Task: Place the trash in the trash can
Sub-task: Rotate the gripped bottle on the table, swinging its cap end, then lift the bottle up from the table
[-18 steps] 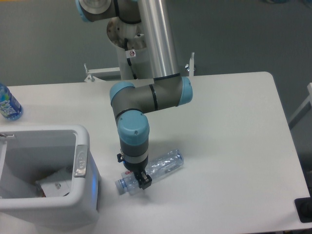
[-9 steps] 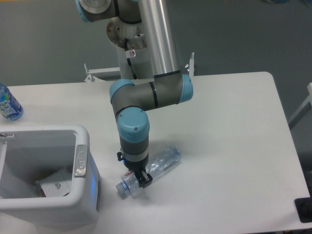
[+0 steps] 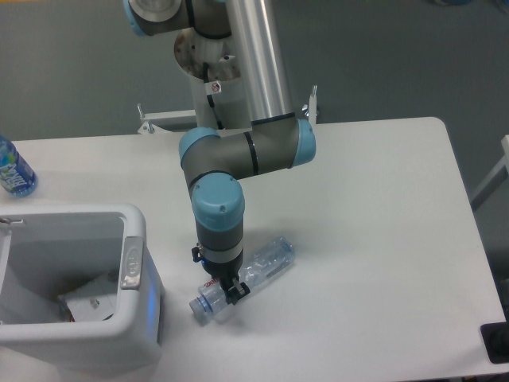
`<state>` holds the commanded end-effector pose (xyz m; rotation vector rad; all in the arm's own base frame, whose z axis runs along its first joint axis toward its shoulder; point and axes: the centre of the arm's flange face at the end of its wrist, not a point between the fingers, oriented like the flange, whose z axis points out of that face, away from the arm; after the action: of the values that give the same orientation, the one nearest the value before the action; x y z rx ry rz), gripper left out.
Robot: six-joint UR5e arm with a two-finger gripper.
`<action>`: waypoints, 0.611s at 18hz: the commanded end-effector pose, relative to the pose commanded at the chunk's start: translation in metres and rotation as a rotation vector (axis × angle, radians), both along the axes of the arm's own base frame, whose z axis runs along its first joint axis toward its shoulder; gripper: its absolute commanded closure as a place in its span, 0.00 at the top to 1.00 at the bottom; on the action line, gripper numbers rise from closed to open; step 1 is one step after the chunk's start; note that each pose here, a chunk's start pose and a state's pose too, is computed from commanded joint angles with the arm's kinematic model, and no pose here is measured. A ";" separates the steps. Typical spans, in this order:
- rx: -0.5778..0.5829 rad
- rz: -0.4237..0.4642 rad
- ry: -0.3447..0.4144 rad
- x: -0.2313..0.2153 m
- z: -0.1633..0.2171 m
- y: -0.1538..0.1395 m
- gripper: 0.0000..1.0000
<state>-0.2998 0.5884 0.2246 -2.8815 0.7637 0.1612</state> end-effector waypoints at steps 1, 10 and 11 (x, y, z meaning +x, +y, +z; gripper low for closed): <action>0.017 0.021 0.007 -0.006 0.010 -0.001 0.56; 0.438 0.379 -0.014 -0.069 0.187 -0.029 0.56; 0.499 0.415 -0.028 -0.075 0.207 -0.032 0.56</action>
<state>-0.3745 0.5565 0.4317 -2.5074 0.0827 0.3075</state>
